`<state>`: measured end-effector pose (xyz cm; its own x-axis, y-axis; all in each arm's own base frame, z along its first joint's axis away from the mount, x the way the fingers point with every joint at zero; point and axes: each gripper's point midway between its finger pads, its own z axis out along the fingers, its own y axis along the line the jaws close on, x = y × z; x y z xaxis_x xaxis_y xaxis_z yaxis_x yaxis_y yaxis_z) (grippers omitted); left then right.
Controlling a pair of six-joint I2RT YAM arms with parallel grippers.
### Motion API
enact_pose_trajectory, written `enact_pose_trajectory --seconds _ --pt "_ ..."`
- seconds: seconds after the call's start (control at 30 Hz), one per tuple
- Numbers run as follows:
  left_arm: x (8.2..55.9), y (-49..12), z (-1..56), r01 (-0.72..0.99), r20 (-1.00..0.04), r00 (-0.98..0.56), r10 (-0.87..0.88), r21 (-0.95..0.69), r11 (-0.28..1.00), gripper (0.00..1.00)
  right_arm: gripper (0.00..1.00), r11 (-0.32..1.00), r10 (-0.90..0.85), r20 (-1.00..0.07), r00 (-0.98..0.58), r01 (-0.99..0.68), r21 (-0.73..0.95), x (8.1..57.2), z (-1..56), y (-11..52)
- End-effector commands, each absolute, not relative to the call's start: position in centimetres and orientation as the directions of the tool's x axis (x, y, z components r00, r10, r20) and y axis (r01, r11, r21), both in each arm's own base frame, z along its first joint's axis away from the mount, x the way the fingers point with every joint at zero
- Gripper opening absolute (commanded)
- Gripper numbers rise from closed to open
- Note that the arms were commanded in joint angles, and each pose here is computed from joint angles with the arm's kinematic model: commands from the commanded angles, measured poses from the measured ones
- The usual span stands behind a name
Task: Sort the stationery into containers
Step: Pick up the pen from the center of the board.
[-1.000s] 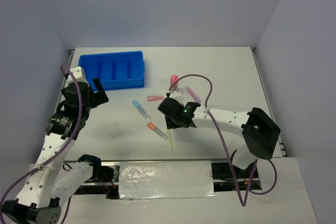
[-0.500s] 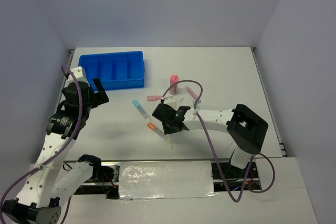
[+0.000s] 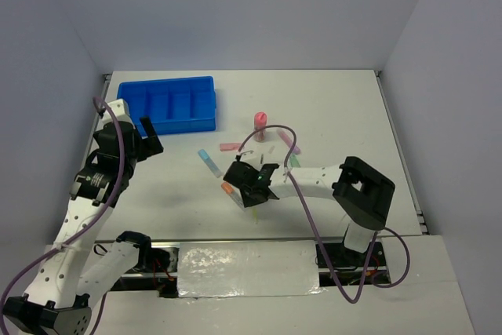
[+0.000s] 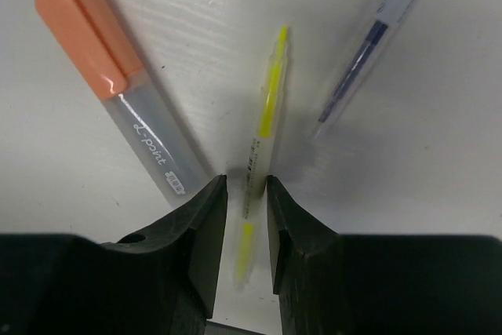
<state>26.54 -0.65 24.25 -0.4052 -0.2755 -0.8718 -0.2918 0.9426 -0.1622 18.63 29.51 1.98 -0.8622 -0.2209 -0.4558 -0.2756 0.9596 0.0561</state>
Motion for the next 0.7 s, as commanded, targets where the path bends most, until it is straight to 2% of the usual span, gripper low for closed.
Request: enact_pose_trajectory --seconds 0.0,0.07,0.13,0.27,0.33,0.4,0.43,0.53,0.57,0.6,0.67 --pt "27.1 -0.7 25.7 -0.274 -0.892 -0.364 -0.267 -0.172 0.946 0.99 0.34 0.958 -0.225 -0.432 -0.873 -0.279 0.063 17.4 0.7 30.1" --pt "27.1 -0.7 25.6 -0.276 -0.892 -0.366 -0.267 -0.170 0.946 0.99 0.34 0.961 -0.220 -0.414 -0.883 -0.269 0.063 16.9 -0.2 29.7" --pt "27.1 -0.7 25.6 -0.277 -0.891 -0.367 -0.266 -0.168 0.946 0.99 0.28 0.963 -0.219 -0.405 -0.888 -0.263 0.057 16.6 -0.7 29.3" --pt "27.2 -0.8 25.5 -0.274 -0.890 -0.371 -0.265 -0.167 0.947 0.99 0.25 0.968 -0.210 -0.422 -0.882 -0.248 0.036 16.9 -0.4 28.8" --pt "27.2 -0.8 25.5 -0.275 -0.889 -0.373 -0.267 -0.169 0.946 0.99 0.09 0.967 -0.214 -0.427 -0.878 -0.253 0.036 17.1 0.0 29.0" --pt "27.3 -1.0 25.6 -0.270 -0.887 -0.375 -0.270 -0.174 0.947 0.99 0.00 0.966 -0.205 -0.454 -0.867 -0.254 0.049 17.7 1.4 29.5" --pt "27.5 -1.2 25.9 -0.263 -0.887 -0.372 -0.275 -0.184 0.947 0.99 0.00 0.967 -0.207 -0.466 -0.860 -0.252 0.036 18.0 2.2 29.2" --pt "28.2 -2.9 27.1 -0.199 -0.874 -0.379 -0.305 -0.245 0.949 0.99 0.00 0.961 -0.170 -0.569 -0.805 -0.263 0.085 19.8 7.8 28.8" --pt "28.4 -4.1 27.4 -0.154 -0.862 -0.391 -0.323 -0.285 0.946 0.99 0.00 0.961 -0.086 -0.626 -0.775 -0.230 0.152 21.3 11.5 27.7" --pt "29.1 -4.8 27.8 -0.133 -0.854 -0.402 -0.329 -0.301 0.944 0.99 0.00 0.963 -0.060 -0.649 -0.758 -0.214 0.162 22.0 13.0 26.3" --pt "29.5 -8.0 28.1 -0.061 -0.837 -0.436 -0.331 -0.340 0.939 0.99 0.00 0.953 0.104 -0.717 -0.689 -0.138 0.270 24.1 18.1 22.3"
